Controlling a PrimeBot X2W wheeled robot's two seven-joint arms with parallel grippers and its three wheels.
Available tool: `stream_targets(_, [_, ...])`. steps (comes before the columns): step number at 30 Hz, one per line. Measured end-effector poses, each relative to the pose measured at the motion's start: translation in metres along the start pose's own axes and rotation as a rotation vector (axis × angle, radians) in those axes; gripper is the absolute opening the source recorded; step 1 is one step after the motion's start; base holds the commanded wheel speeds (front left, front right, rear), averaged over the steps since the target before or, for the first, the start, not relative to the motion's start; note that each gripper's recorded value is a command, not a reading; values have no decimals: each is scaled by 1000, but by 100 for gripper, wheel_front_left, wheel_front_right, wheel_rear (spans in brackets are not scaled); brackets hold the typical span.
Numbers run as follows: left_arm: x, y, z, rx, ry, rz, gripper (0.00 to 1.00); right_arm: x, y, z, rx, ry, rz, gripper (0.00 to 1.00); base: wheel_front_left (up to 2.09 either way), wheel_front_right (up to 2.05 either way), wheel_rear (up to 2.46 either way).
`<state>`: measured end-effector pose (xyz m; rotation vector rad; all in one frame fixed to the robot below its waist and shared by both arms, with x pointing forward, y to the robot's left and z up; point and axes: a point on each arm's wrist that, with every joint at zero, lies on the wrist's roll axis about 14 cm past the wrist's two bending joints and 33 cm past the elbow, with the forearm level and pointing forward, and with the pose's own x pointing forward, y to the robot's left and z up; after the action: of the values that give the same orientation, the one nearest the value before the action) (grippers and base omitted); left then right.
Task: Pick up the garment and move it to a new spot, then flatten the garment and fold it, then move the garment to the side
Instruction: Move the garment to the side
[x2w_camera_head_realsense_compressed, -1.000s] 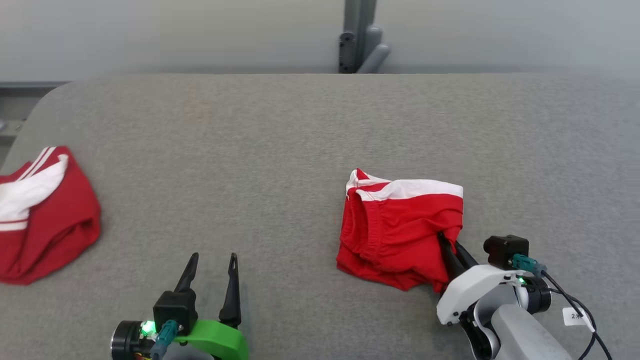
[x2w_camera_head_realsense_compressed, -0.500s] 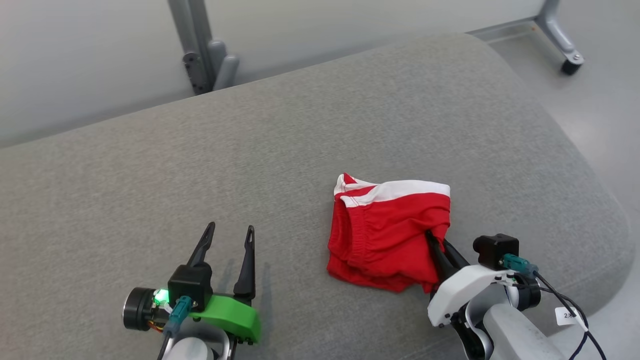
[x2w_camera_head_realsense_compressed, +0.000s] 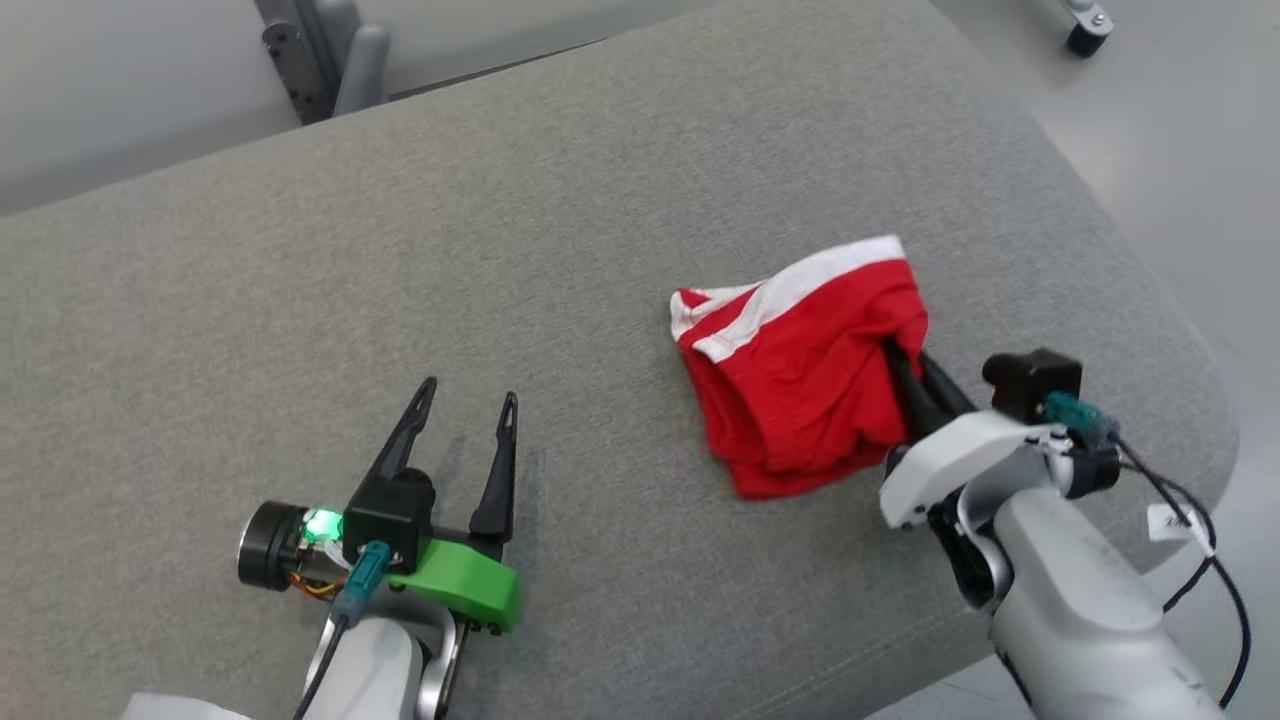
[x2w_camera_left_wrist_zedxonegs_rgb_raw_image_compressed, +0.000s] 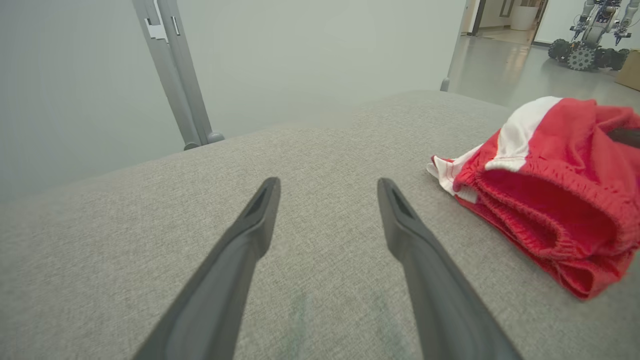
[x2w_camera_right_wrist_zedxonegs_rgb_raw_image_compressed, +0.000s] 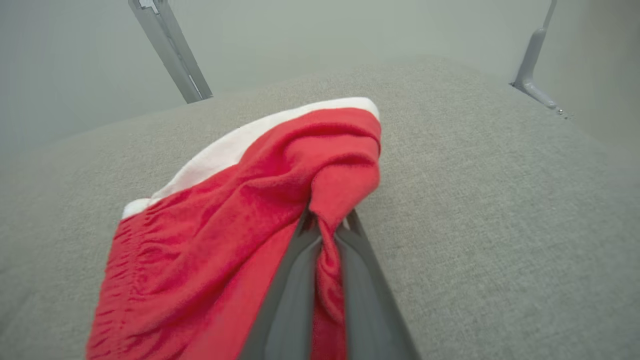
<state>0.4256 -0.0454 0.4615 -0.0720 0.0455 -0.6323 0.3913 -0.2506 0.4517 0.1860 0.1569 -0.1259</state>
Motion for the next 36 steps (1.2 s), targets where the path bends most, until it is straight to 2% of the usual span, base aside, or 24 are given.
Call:
stream_targets(8, [-11,51,-8,32,10,119,100,61,-29,14,-168,41,-17,0,0,0,0])
stream_targets(15, [-36,98,-27,47,64,251,100,97,-98,23,-294,99,-162,0,0,0,0])
stream_targets(19, [-49,116,-39,46,97,307,100,112,-119,25,-337,114,-214,0,0,0,0])
stream_targets(20, [-52,120,-42,45,105,320,100,116,-123,28,-338,107,-228,15,0,0,0])
stream_targets(21, [-55,124,-44,46,114,330,100,119,-126,30,-343,99,-239,54,0,0,0])
stream_targets(22, [-57,127,-47,47,122,341,100,122,-129,32,-353,93,-248,100,0,0,0])
stream_targets(30, [-69,133,-51,44,146,377,100,126,-121,46,-392,26,-273,100,0,0,0])
stream_targets(32, [-71,132,-46,38,134,386,100,127,-102,56,-386,-27,-240,100,0,0,0])
stream_targets(36, [-82,133,-38,33,121,417,100,123,-41,62,-346,-110,-112,100,0,0,0])
